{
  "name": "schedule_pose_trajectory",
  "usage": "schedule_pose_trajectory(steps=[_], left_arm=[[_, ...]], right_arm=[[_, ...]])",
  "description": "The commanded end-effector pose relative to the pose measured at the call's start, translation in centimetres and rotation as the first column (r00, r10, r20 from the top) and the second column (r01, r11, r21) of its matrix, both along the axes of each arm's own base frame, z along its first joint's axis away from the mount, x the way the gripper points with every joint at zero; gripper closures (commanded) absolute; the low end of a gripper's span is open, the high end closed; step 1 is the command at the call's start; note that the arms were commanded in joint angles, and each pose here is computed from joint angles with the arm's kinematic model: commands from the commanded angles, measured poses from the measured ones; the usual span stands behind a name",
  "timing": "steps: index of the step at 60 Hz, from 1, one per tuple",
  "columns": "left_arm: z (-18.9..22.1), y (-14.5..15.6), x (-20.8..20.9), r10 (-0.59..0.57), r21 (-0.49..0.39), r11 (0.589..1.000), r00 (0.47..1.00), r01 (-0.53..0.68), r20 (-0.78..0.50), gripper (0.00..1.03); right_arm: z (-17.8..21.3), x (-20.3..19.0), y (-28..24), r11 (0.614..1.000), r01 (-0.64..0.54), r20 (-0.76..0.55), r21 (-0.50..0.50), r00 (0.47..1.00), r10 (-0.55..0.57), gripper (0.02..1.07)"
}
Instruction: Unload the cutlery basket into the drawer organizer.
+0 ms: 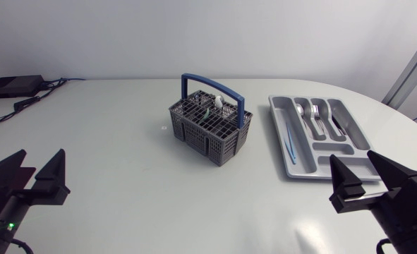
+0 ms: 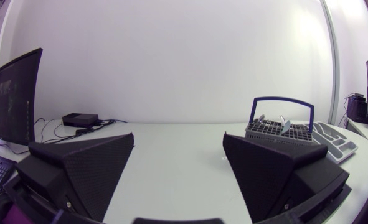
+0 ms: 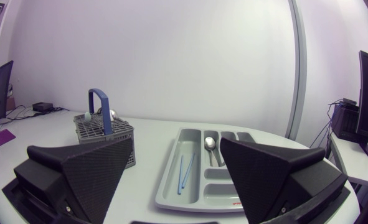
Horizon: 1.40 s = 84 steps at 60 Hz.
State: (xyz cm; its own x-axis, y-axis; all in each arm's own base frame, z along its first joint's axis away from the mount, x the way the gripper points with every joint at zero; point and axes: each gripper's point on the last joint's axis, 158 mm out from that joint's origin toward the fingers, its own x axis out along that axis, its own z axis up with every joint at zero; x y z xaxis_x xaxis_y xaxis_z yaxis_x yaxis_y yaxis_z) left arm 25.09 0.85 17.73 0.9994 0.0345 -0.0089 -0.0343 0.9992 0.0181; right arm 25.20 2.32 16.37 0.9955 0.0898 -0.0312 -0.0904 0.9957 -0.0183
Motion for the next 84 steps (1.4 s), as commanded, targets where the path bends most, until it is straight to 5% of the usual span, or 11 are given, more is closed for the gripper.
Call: schedule_pose_trajectory(steps=[1, 23, 47, 64, 69, 76, 80, 84], left_arm=[[3.7, -0.2, -0.7, -0.008, -0.019, 1.000, 0.997, 0.010, 0.074, 0.04], [8.3, -0.8, 1.1, -0.033, -0.032, 0.999, 0.999, 0.034, 0.033, 0.04], [5.2, -3.0, 8.4, -0.097, -0.021, 0.995, 0.948, 0.095, -0.303, 0.08], [3.1, -6.4, 11.5, -0.161, 0.039, 0.978, 0.860, 0.204, -0.484, 0.10], [1.8, -7.9, 12.9, -0.181, 0.148, 0.939, 0.811, 0.310, -0.556, 0.11], [0.0, -9.3, 13.7, -0.192, 0.175, 0.907, 0.744, 0.384, -0.640, 0.09], [-1.7, -10.6, 13.6, -0.204, 0.208, 0.853, 0.672, 0.479, -0.712, 0.08], [-3.1, -11.9, 13.6, -0.222, 0.188, 0.830, 0.619, 0.526, -0.753, 0.09]], right_arm=[[2.5, -0.4, 0.1, 1.000, -0.003, 0.044, 0.030, 0.999, 0.002, 0.06], [6.4, 0.8, 0.2, 0.999, -0.003, 0.019, 0.032, 1.000, 0.002, 0.06], [7.8, 4.5, 1.1, 1.000, -0.008, -0.124, -0.001, 0.992, 0.007, 0.07], [5.1, 7.5, 3.5, 0.994, -0.059, -0.341, -0.096, 0.940, 0.023, 0.07], [4.1, 8.6, 4.4, 0.987, -0.098, -0.397, -0.130, 0.917, 0.039, 0.08], [3.0, 10.0, 5.3, 0.950, -0.186, -0.455, -0.253, 0.889, 0.053, 0.18], [1.6, 10.5, 6.0, 0.903, -0.271, -0.532, -0.333, 0.845, 0.057, 0.20], [0.6, 11.3, 6.3, 0.898, -0.294, -0.580, -0.327, 0.812, 0.055, 0.22]])
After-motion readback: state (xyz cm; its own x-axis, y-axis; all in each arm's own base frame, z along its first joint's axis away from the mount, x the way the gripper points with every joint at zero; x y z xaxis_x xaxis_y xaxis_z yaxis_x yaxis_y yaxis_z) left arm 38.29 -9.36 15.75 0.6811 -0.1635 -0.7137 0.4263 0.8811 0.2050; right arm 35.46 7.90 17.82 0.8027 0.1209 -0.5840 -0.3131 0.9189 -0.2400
